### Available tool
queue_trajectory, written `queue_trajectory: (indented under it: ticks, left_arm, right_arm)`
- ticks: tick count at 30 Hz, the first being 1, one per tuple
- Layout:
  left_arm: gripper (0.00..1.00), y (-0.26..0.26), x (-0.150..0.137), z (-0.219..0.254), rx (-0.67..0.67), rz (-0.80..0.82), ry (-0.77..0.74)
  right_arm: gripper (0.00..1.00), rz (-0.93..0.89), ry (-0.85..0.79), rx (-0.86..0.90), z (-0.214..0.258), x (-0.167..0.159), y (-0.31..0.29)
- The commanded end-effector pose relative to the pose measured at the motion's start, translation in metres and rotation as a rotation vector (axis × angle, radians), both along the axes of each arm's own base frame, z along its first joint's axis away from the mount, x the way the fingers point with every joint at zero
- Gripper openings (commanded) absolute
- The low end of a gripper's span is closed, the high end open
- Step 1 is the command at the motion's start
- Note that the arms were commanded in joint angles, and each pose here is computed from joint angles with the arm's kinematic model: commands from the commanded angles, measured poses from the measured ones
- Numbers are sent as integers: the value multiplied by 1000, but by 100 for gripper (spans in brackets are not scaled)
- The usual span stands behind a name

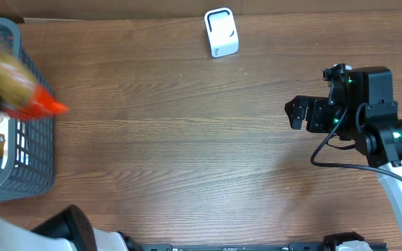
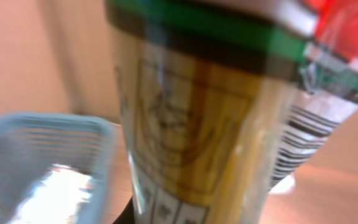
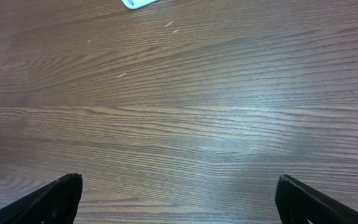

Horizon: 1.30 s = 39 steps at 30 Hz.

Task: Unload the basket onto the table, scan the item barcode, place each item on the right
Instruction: 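Lay the spaghetti package on the table center and release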

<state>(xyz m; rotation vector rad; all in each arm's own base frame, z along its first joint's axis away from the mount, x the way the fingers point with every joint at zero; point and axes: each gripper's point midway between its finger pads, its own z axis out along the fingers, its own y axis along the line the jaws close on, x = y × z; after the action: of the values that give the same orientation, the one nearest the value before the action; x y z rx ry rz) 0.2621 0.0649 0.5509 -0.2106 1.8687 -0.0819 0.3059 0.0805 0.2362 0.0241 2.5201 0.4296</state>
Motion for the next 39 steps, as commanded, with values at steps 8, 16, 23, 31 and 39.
queue_trajectory:
  ticks: [8, 16, 23, 31, 39]
  left_arm:
    - [4, -82, 109, -164, -215, -143, 612]
    - [4, -177, 127, -330, -197, -190, 1055]
    - [4, -210, 109, -426, -193, -125, 1181]
    - [4, -215, 119, -495, -224, -113, 1106]
    - [100, -242, 143, -451, -247, -383, 982]
  right_arm:
    - [100, -1, -19, 0, 8, 1, -1]
    - [100, -1, -19, 0, 8, 1, -1]
    - [100, -1, -8, -2, 7, -1, -2]
    - [100, -1, -3, -3, 5, 0, -2]
    - [100, -1, 28, -7, -4, 2, -1]
